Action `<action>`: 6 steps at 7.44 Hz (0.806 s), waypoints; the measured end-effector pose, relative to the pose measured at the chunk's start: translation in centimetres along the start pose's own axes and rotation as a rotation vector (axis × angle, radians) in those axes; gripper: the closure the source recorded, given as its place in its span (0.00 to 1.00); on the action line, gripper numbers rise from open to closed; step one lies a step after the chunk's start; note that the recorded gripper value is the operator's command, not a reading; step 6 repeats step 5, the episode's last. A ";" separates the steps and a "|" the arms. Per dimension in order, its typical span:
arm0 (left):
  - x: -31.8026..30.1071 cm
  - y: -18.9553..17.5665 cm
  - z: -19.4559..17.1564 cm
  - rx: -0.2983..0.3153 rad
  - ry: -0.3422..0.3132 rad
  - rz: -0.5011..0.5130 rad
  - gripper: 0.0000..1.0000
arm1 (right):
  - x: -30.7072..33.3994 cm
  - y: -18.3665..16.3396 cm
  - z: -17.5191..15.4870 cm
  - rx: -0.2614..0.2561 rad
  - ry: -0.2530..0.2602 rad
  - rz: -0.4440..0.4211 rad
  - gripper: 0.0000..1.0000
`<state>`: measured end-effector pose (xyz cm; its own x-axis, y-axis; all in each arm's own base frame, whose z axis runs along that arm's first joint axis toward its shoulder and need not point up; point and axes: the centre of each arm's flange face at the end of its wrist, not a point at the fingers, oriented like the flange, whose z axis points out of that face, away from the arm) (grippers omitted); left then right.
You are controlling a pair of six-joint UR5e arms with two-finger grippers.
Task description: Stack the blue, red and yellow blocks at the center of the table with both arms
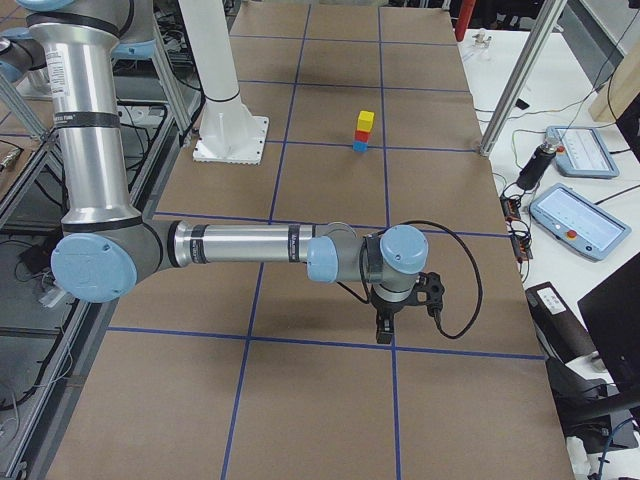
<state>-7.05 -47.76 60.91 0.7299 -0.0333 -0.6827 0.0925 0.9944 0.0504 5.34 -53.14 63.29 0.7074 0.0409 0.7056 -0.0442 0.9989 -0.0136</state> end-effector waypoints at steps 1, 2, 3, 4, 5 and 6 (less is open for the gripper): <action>0.0 0.0 0.0 0.000 -0.001 0.000 0.00 | 0.1 0.0 0.0 0.000 0.000 0.001 0.01; 0.1 -0.1 0.0 0.000 -0.002 0.001 0.00 | 0.1 0.1 0.0 -0.001 0.000 0.002 0.01; 0.1 -0.1 0.0 0.001 -0.002 0.001 0.00 | 0.4 0.3 0.1 -0.002 0.000 0.007 0.01; 0.1 -0.1 0.0 0.001 -0.003 0.001 0.00 | 0.8 1.0 0.2 -0.003 0.000 0.014 0.01; 0.1 -0.1 0.0 0.002 -0.003 0.002 0.00 | 1.3 1.7 0.3 -0.006 0.000 0.021 0.01; 0.1 -0.1 0.0 0.002 -0.003 0.002 0.00 | 1.3 1.7 0.3 -0.006 0.000 0.021 0.01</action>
